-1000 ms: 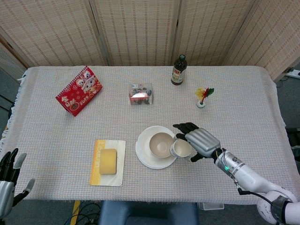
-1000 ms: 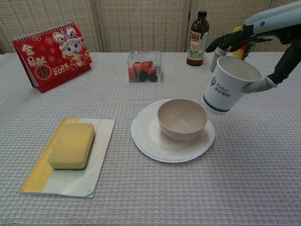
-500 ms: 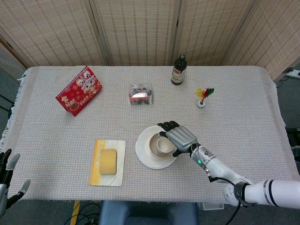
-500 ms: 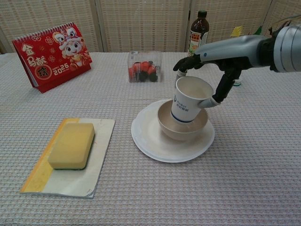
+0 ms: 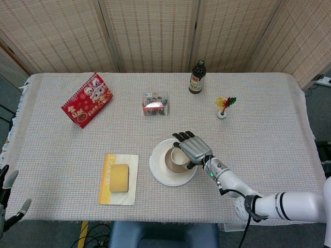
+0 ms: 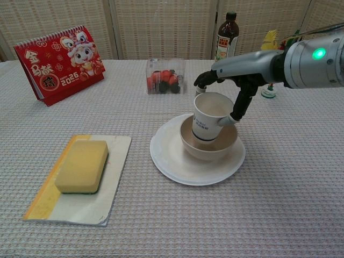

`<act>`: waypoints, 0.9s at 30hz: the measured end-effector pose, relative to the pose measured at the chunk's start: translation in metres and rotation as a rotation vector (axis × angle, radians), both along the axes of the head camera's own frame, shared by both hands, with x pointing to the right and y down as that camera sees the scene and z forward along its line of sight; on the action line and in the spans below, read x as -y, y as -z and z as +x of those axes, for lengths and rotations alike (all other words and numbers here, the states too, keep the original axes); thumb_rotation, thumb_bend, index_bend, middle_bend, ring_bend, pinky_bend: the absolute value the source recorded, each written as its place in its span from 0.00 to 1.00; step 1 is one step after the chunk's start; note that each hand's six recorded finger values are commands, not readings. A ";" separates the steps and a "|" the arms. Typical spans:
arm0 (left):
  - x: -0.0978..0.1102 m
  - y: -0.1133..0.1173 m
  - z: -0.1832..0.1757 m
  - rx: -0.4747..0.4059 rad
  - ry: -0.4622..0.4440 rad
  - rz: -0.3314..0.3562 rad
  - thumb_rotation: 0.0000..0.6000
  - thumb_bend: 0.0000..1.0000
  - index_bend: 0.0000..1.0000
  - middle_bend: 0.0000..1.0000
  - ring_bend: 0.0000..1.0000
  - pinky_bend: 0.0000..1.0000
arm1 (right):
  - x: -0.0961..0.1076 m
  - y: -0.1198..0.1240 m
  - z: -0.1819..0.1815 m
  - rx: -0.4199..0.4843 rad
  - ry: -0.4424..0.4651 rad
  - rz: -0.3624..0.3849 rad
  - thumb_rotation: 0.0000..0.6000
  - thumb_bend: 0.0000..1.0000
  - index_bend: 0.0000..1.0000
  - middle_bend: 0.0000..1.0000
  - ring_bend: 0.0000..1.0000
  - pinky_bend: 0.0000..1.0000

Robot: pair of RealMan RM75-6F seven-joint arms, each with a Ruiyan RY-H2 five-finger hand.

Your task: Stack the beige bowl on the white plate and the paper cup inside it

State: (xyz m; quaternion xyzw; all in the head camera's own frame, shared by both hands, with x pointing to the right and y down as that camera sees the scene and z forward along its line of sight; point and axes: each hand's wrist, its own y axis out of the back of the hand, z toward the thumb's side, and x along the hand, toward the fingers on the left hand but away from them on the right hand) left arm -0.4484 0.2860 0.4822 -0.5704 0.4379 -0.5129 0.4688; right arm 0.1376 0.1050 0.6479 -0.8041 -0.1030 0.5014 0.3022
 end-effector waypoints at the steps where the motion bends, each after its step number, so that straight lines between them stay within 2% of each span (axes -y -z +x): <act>1: 0.000 0.000 0.000 0.000 0.000 0.000 1.00 0.31 0.00 0.00 0.00 0.26 | 0.000 -0.001 0.000 -0.004 0.002 -0.001 1.00 0.29 0.29 0.02 0.00 0.00; 13: -0.001 0.000 0.000 -0.002 -0.003 -0.006 1.00 0.31 0.00 0.00 0.00 0.26 | -0.004 -0.011 0.000 -0.028 0.007 -0.021 1.00 0.27 0.29 0.00 0.00 0.00; 21: -0.001 0.002 -0.001 -0.003 0.001 0.002 1.00 0.31 0.00 0.00 0.00 0.26 | -0.007 -0.013 0.003 -0.055 0.014 -0.058 1.00 0.19 0.02 0.00 0.00 0.00; 27: -0.001 0.004 -0.002 -0.002 0.006 0.008 1.00 0.31 0.00 0.00 0.00 0.26 | -0.006 -0.009 0.005 -0.057 0.010 -0.071 1.00 0.17 0.00 0.00 0.00 0.00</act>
